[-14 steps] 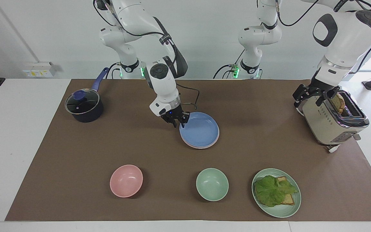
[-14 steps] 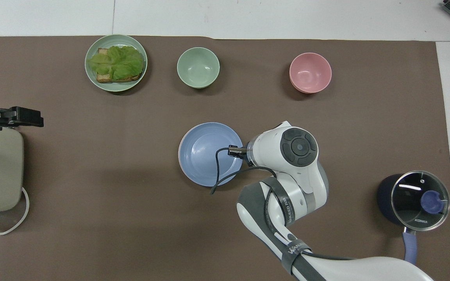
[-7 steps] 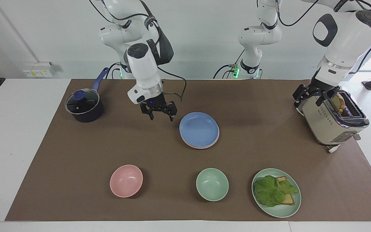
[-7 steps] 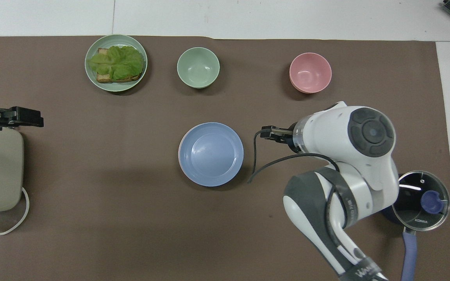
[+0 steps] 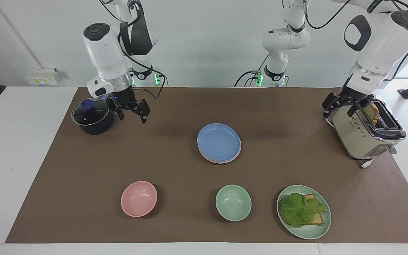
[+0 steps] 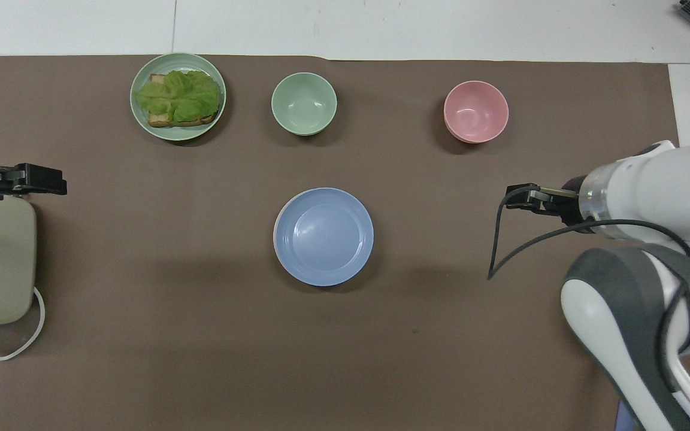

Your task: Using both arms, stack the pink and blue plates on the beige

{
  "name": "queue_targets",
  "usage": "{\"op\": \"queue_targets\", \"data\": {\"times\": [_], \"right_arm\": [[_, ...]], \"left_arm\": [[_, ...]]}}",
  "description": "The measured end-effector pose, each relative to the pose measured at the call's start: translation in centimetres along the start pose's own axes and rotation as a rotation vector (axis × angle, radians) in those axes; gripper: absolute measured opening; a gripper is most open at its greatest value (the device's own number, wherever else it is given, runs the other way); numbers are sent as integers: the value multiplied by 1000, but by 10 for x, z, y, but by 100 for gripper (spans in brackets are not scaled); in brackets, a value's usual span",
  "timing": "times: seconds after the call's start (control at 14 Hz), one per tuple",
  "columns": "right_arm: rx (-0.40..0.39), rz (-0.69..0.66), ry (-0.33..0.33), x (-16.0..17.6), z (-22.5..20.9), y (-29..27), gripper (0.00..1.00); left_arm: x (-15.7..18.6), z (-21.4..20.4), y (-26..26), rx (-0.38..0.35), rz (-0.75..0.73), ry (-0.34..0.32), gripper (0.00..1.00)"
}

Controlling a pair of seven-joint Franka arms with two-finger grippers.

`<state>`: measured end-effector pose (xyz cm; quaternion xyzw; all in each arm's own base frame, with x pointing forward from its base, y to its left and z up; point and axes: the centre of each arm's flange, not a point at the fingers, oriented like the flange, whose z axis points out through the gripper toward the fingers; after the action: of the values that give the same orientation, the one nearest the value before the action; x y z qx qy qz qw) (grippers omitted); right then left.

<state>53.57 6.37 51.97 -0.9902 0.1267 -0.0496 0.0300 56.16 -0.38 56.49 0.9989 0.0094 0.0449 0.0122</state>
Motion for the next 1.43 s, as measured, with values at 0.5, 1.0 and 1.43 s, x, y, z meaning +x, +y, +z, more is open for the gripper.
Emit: {"op": "queue_targets", "data": {"times": [0.5,1.0,1.43], "right_arm": [[-58,-31,-23,5,-82,49,100],[-80,-35,-95,21,-124,44,100],[-105,-52,-89,36,-120,43,100]], "left_arm": [[0,0,0,0,0,0,100],[0,0,0,0,0,0,100],[0,0,0,0,0,0,100]]}}
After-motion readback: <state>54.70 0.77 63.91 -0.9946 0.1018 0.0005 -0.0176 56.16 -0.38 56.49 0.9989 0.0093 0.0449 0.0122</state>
